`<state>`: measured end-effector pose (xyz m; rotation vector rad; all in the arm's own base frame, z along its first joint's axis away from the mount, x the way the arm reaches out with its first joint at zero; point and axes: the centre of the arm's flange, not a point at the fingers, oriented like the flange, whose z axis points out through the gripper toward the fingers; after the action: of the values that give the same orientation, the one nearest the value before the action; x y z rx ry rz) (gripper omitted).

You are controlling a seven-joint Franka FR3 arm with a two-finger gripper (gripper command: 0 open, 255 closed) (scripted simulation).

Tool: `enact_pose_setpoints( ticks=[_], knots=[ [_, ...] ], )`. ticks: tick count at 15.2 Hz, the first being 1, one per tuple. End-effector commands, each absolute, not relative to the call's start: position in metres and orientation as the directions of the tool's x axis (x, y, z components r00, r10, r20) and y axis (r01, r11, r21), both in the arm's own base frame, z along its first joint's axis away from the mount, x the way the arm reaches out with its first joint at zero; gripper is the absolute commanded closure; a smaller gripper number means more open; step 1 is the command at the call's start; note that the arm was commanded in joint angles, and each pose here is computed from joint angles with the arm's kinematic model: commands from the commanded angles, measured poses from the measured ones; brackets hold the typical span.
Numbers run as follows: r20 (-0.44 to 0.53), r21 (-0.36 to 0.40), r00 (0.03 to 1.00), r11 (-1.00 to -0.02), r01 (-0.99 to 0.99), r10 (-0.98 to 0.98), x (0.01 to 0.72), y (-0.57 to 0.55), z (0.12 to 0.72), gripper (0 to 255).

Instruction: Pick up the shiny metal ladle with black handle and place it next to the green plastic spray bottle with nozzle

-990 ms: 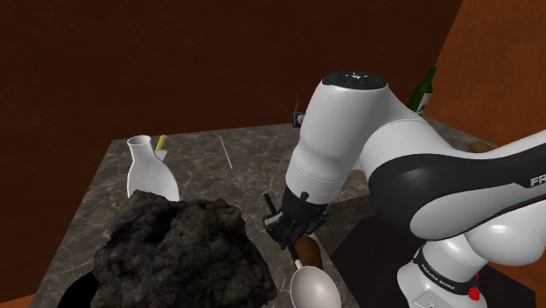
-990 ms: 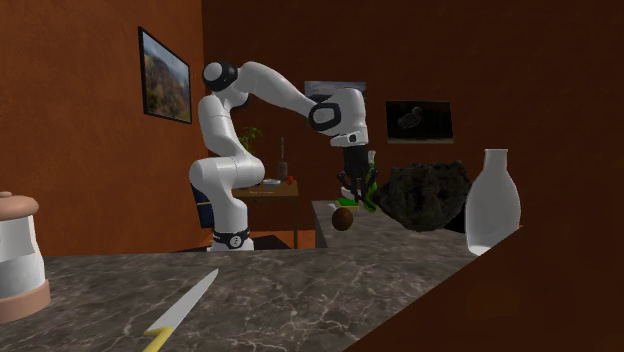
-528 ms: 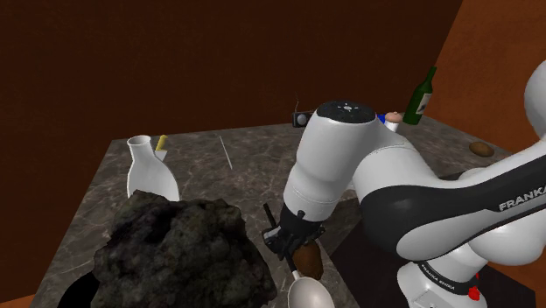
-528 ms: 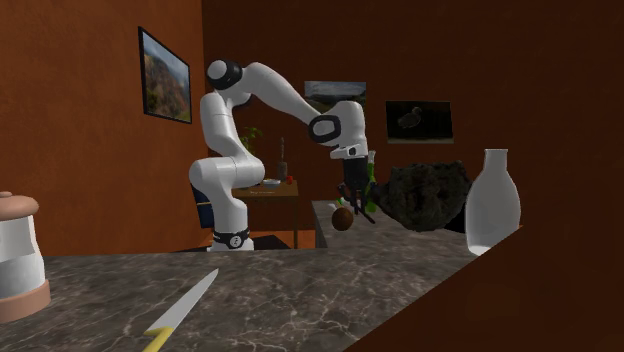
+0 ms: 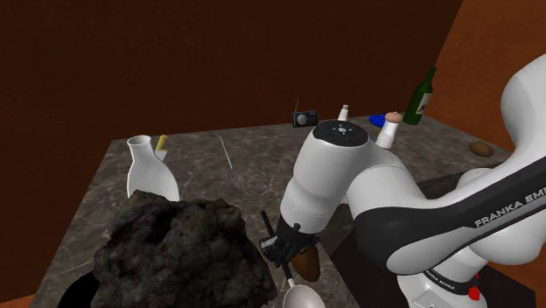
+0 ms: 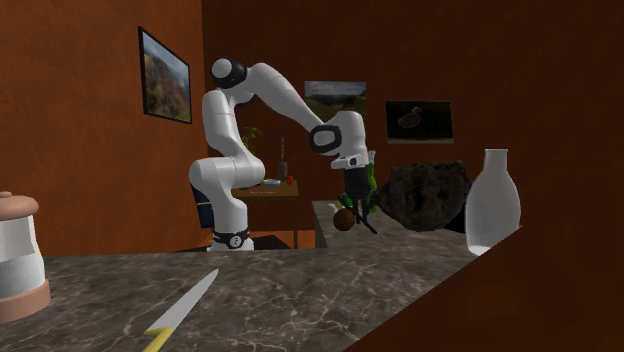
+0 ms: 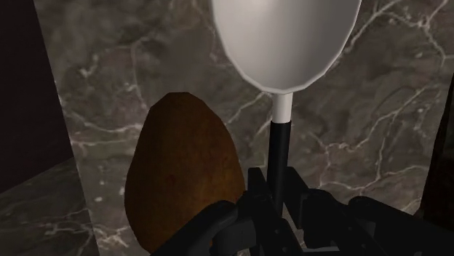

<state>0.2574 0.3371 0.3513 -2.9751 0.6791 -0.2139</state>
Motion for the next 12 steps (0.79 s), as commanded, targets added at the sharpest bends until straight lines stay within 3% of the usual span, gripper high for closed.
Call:
enact_pose_setpoints(
  ticks=[1,5,6,12],
  knots=[
    [0.111,-0.096,0.893,-0.899,-0.427,-0.436,0.255,0.335,0.345,255],
    [0.111,-0.096,0.893,-0.899,-0.427,-0.436,0.255,0.335,0.345,255],
    [0.111,-0.096,0.893,-0.899,-0.427,-0.436,0.255,0.335,0.345,0],
    [0.111,-0.096,0.893,-0.899,-0.427,-0.436,0.253,0.334,0.358,0]
  ],
)
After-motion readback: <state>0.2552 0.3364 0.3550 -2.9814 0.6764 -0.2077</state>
